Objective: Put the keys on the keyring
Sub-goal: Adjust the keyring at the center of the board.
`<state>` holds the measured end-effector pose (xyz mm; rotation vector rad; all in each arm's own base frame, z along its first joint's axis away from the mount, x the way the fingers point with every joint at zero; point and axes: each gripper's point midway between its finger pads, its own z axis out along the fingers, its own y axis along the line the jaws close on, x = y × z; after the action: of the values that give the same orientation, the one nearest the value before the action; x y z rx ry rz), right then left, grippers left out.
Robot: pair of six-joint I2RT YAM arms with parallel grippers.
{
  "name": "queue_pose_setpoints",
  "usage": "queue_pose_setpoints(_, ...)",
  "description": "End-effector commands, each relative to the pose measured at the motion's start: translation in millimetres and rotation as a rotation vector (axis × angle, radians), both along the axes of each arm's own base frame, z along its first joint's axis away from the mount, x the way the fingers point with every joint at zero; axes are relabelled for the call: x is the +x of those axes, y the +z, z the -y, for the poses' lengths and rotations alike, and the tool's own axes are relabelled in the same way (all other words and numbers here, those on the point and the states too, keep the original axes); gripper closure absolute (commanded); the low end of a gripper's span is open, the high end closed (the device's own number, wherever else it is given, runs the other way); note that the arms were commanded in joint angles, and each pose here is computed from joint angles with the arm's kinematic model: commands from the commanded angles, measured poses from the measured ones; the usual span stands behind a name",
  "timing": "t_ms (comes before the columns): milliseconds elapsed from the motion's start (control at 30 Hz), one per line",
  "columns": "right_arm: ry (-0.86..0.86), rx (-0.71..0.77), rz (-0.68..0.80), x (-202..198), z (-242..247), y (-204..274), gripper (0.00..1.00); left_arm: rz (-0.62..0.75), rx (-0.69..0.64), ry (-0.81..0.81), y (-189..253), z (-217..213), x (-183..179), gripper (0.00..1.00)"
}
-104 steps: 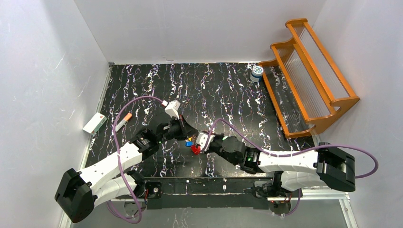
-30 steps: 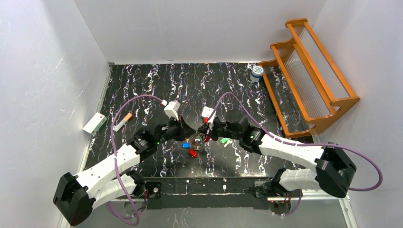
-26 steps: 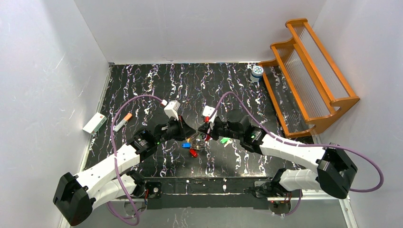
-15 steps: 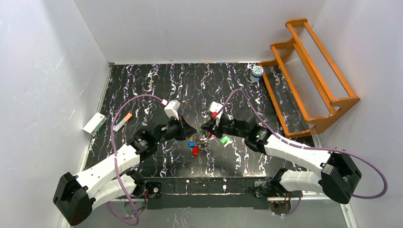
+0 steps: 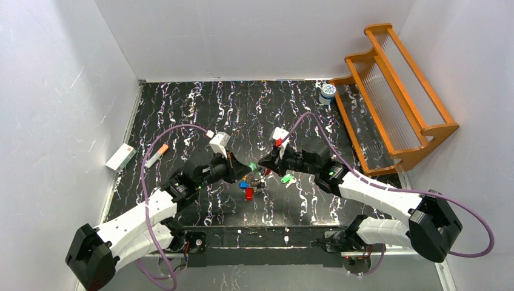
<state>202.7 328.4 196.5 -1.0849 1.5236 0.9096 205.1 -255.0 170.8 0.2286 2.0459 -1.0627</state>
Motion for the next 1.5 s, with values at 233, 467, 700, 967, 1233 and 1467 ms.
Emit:
queue_pose_setpoints(233,-0.011,0.071,0.031,5,4,23,0.99,0.126,0.027,-0.068,-4,0,-1,1.0)
queue_pose_setpoints(467,-0.041,0.066,-0.003,10,8,17,0.99,0.234,0.027,-0.062,12,-6,1,1.0)
queue_pose_setpoints(700,-0.051,0.071,-0.014,15,12,16,0.99,0.346,0.019,-0.058,25,-15,-3,1.0)
queue_pose_setpoints(967,0.001,0.091,-0.007,6,11,19,0.99,0.331,0.026,-0.053,19,-15,-2,1.0)
queue_pose_setpoints(1233,0.031,0.091,0.005,1,11,21,0.99,0.334,0.046,-0.061,18,-14,0,0.74)
queue_pose_setpoints(1467,0.031,0.083,-0.007,1,10,20,0.99,0.345,0.055,-0.061,22,-14,1,0.54)
